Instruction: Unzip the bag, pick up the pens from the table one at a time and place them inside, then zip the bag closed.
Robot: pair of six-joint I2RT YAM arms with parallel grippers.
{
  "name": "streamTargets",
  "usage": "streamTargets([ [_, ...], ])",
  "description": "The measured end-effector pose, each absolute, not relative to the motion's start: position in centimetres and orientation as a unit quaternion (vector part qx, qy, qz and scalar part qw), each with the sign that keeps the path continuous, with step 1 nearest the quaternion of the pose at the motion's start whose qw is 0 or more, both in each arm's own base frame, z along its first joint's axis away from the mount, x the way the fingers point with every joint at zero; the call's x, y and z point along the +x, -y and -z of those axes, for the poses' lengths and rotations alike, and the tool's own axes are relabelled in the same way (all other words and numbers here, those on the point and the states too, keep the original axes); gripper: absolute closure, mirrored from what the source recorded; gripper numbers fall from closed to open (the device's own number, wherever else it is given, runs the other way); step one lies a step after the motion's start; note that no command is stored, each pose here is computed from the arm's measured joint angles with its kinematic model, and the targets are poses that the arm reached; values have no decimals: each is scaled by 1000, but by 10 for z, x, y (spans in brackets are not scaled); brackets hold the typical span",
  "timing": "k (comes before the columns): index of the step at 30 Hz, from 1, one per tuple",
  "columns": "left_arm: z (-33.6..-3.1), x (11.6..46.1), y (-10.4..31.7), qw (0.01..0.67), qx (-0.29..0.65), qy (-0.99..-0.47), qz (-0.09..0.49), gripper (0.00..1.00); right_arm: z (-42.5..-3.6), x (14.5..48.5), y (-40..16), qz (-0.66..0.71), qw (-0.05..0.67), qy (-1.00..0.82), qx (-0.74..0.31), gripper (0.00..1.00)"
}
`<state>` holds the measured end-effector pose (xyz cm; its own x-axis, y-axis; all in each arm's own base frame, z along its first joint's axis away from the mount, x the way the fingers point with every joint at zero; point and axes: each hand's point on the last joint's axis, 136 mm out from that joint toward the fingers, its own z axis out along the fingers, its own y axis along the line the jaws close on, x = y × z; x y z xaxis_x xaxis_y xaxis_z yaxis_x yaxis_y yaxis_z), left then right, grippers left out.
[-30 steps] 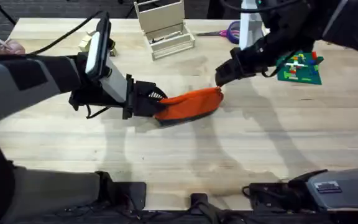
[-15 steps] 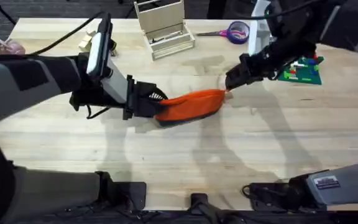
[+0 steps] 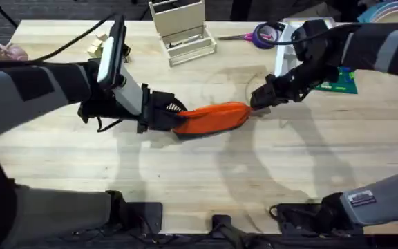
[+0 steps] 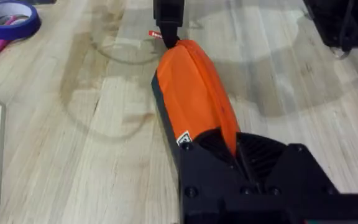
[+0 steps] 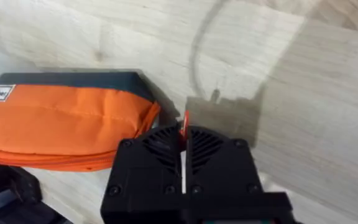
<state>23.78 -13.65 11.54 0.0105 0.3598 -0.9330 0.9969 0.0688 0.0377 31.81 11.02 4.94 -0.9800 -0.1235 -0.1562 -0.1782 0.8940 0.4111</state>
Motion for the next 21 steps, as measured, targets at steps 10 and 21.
streamTargets([
  [10, -115, 238, 137, 425, 570, -595, 375, 956, -50, 319, -110, -217, 66, -971, -77, 952],
  [21, -113, 238, 134, 420, 571, -600, 370, 956, -75, 332, -88, -174, 112, -976, -70, 4],
])
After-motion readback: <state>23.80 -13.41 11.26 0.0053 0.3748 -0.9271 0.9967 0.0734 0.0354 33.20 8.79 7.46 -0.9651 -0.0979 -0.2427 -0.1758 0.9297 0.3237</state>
